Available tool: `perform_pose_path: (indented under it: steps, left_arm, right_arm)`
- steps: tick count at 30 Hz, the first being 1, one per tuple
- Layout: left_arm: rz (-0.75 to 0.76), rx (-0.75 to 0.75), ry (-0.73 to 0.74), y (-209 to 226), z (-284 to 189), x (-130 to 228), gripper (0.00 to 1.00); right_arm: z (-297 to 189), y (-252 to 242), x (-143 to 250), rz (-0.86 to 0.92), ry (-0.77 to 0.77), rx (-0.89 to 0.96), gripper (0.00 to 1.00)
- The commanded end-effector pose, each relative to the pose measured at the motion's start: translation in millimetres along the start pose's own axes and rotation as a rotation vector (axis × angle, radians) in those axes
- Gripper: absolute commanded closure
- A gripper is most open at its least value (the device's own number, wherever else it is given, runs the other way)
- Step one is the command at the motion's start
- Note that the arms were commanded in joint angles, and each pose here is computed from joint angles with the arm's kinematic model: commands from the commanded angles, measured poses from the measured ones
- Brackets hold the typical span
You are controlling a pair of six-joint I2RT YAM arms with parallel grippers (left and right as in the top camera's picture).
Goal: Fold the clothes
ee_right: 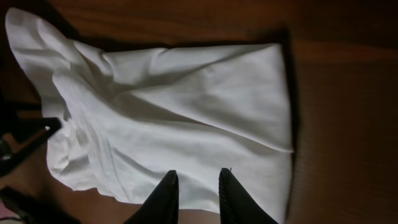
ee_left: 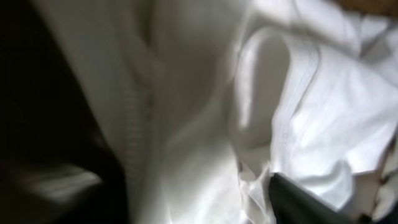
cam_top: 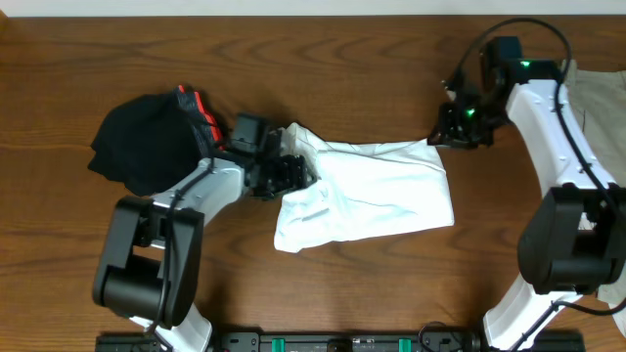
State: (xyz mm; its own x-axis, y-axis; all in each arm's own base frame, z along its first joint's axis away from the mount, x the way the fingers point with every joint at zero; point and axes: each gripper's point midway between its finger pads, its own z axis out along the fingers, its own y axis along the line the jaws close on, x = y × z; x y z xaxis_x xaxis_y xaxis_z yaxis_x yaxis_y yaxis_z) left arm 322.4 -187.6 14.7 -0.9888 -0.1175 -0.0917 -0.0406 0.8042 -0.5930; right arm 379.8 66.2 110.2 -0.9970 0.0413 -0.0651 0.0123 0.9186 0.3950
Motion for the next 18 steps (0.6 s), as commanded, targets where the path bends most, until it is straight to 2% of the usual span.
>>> perform_pose_path:
  steps: [1, 5, 11, 18]
  left_arm:
    - [-0.013, -0.041, 0.072, 8, 18, 23, 0.59]
    - [-0.02, -0.047, 0.08, 8, 15, 24, 0.94]
    - [-0.021, -0.083, 0.062, 8, -22, 7, 0.94]
    - [0.104, -0.339, -0.009, 6, -116, -24, 0.94]
  right_arm:
    - [-19, -3, -6, -0.012, -0.054, -0.003, 0.79]
    - [-25, -9, -3, 0.011, -0.052, 0.0, 0.81]
    - [-29, -18, -1, 0.04, -0.049, 0.002, 0.81]
    - [-32, -23, -2, 0.053, -0.059, 0.003, 0.81]
